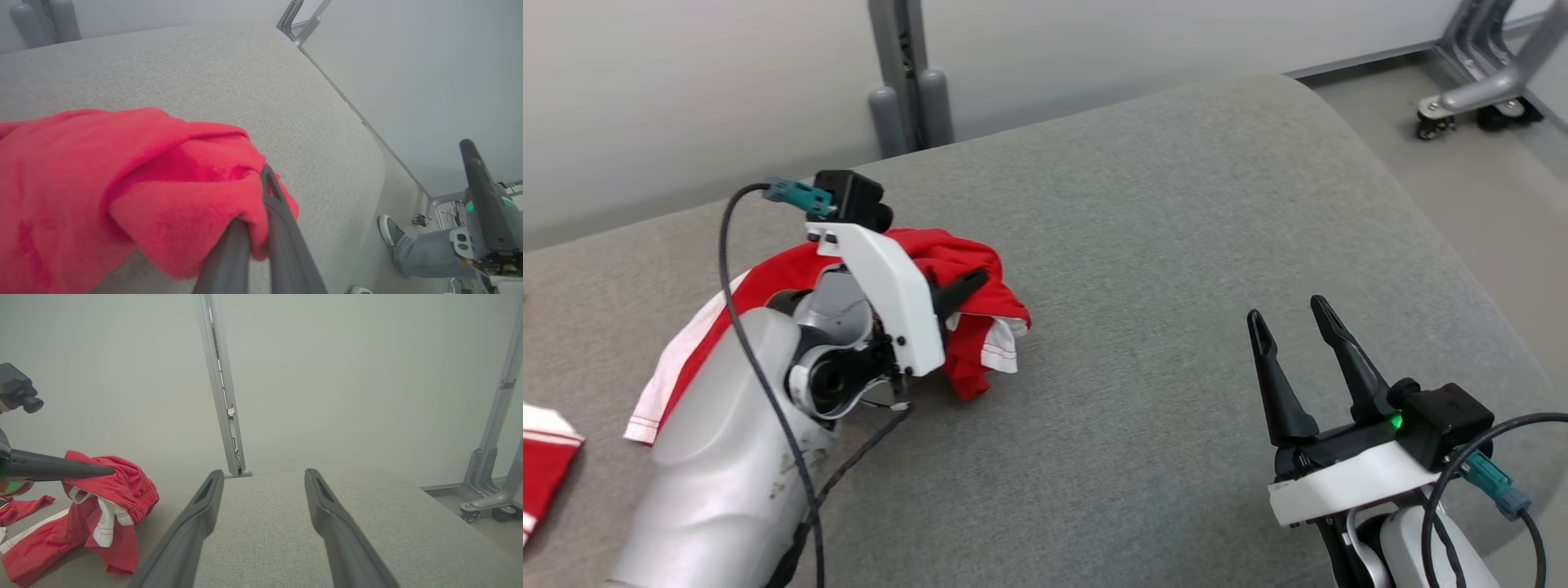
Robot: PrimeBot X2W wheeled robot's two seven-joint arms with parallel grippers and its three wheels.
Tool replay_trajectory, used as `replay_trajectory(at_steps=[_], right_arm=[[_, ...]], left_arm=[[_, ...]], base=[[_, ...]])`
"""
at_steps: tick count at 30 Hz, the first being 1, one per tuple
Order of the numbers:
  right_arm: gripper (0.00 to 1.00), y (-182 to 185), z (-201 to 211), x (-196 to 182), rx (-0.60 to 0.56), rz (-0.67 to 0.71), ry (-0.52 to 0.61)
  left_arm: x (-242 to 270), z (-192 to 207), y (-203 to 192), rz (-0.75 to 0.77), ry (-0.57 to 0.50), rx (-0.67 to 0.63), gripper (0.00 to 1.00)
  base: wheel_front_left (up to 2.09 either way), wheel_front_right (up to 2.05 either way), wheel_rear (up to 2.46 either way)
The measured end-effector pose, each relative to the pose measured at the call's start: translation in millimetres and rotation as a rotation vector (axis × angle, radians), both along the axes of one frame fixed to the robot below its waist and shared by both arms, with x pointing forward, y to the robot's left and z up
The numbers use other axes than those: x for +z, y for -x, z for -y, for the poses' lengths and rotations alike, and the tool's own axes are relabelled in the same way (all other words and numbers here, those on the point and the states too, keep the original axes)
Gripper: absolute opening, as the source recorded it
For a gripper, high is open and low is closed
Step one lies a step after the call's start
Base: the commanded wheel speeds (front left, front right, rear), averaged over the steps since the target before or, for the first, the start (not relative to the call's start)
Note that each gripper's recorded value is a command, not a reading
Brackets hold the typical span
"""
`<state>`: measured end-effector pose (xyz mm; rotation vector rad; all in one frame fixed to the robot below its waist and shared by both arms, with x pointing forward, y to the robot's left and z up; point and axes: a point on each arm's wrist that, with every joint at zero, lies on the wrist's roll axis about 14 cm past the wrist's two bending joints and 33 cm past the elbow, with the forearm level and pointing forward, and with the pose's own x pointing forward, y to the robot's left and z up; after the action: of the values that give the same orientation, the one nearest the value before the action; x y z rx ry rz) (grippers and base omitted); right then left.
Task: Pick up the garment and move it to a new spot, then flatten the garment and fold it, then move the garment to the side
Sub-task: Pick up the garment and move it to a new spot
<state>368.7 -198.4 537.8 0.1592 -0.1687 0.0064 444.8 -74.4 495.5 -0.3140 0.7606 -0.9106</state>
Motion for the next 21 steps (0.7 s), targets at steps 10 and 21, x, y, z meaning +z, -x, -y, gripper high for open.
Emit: replay_trajectory(at_steps=[10,21], right_arm=[[1.0,12.0,22.9,-5.2,-0.074,-0.023,-0.003],[1.0,7.3,24.5,-11.1,-0.078,-0.041,-0.006]], left_arm=[[-7.4,75.3,12.0,0.006,0.049,-0.111,0.0],[-12.4,92.3,20.7,0.012,0.05,-0.145,1.0]], base=[[0.0,0.0,0.0],[0.0,0.0,0.0]])
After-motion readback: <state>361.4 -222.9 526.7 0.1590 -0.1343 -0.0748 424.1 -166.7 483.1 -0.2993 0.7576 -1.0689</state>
